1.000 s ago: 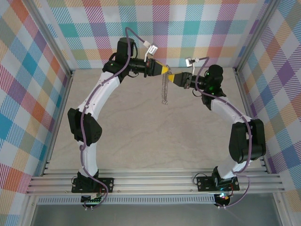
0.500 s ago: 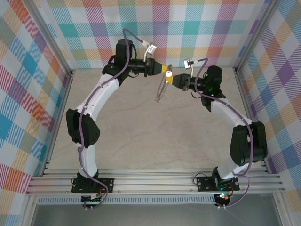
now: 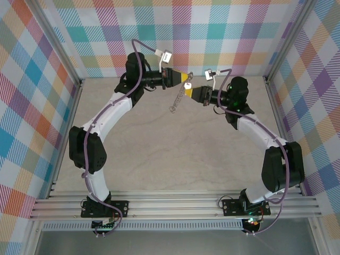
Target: Put the keys on the keyring
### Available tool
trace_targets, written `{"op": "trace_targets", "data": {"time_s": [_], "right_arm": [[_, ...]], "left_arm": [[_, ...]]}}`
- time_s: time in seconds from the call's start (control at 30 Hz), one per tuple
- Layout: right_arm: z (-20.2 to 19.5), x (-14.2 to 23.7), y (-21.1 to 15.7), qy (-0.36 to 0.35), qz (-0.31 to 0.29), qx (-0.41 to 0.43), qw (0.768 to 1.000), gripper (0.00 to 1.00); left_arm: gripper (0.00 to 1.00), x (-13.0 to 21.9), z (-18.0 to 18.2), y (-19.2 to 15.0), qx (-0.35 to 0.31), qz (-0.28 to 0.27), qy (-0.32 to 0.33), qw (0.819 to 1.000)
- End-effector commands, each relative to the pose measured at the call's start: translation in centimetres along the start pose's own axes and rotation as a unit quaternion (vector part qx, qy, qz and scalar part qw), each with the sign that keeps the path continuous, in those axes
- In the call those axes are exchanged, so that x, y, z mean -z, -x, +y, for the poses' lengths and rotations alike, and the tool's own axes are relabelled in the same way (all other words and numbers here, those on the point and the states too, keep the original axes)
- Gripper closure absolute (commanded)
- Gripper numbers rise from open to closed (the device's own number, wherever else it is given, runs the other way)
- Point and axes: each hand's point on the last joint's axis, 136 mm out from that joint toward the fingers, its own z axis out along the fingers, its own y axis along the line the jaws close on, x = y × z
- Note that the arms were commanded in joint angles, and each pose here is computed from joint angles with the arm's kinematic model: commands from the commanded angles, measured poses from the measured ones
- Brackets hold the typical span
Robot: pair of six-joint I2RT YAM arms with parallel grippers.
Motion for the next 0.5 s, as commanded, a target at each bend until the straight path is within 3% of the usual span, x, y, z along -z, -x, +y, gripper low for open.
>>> {"op": "trace_targets", "data": {"time_s": [0.0, 0.47], "right_arm": [[1.3, 0.0, -0.9, 0.012, 0.011, 0.012, 1.000, 1.00], [2.7, -0.9, -0.9, 0.024, 0.006, 0.013, 1.000, 1.00]], "left_arm": [[1.00, 1.3, -3.9, 4.4, -0.058, -0.074, -0.007, 0.996], [1.00, 1.6, -3.7, 5.0, -0.032, -0.131, 0.007, 0.991]]}}
